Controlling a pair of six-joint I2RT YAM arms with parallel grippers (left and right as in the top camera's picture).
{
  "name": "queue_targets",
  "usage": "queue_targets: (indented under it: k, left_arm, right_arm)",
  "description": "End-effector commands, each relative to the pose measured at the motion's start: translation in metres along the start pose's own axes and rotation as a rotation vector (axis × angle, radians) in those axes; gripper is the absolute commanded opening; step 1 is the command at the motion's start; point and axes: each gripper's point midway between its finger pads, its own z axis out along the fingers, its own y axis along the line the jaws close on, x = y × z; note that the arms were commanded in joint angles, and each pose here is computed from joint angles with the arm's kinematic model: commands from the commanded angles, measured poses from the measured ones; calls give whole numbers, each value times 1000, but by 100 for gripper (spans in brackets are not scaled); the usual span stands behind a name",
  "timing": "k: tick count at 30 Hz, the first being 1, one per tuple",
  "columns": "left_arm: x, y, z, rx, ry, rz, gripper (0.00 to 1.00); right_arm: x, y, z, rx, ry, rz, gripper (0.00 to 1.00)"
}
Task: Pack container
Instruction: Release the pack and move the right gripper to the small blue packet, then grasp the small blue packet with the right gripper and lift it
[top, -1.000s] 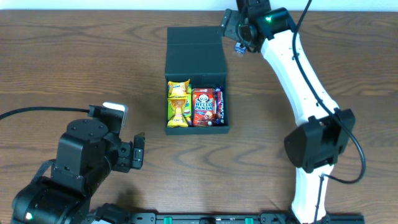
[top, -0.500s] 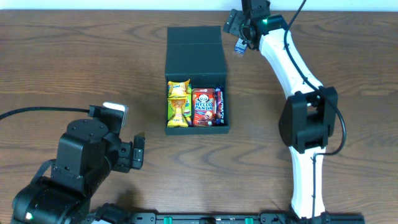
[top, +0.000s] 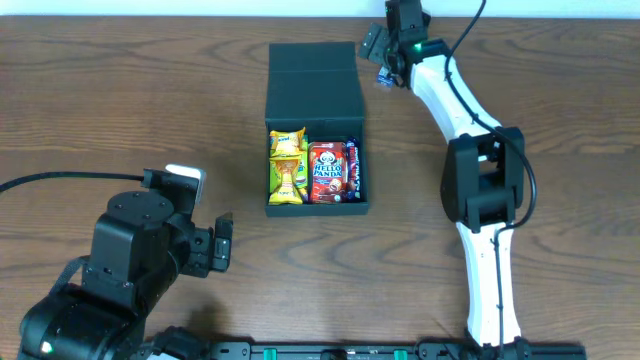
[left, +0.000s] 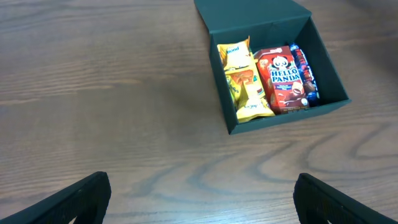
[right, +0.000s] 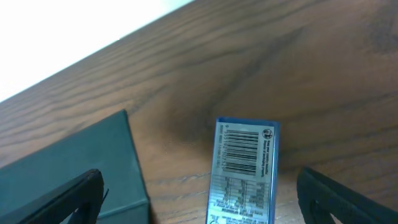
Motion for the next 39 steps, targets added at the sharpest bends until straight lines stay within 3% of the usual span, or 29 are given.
queue_targets:
  k: [1, 8, 20, 24, 32, 39]
  left_arm:
    - [1, 2, 1, -11, 5, -5, 95]
    - [1, 2, 1, -11, 5, -5, 95]
    - [1, 2, 1, -11, 4, -5, 95]
    - [1, 2, 1, -11, 5, -5, 95]
    - [1, 2, 1, -11, 5, -5, 95]
    - [1, 2, 1, -11, 4, -5, 95]
  right_arm:
    - [-3, -7, 5, 24, -14, 0, 99]
    - [15, -20, 16, 64, 40, 0, 99]
    - [28, -39, 26, 110, 85, 20, 89]
    - [29, -44, 29, 115, 95, 25, 79]
    - [29, -51, 29, 128, 106, 31, 49]
    - [35, -57, 28, 149, 131, 29, 38]
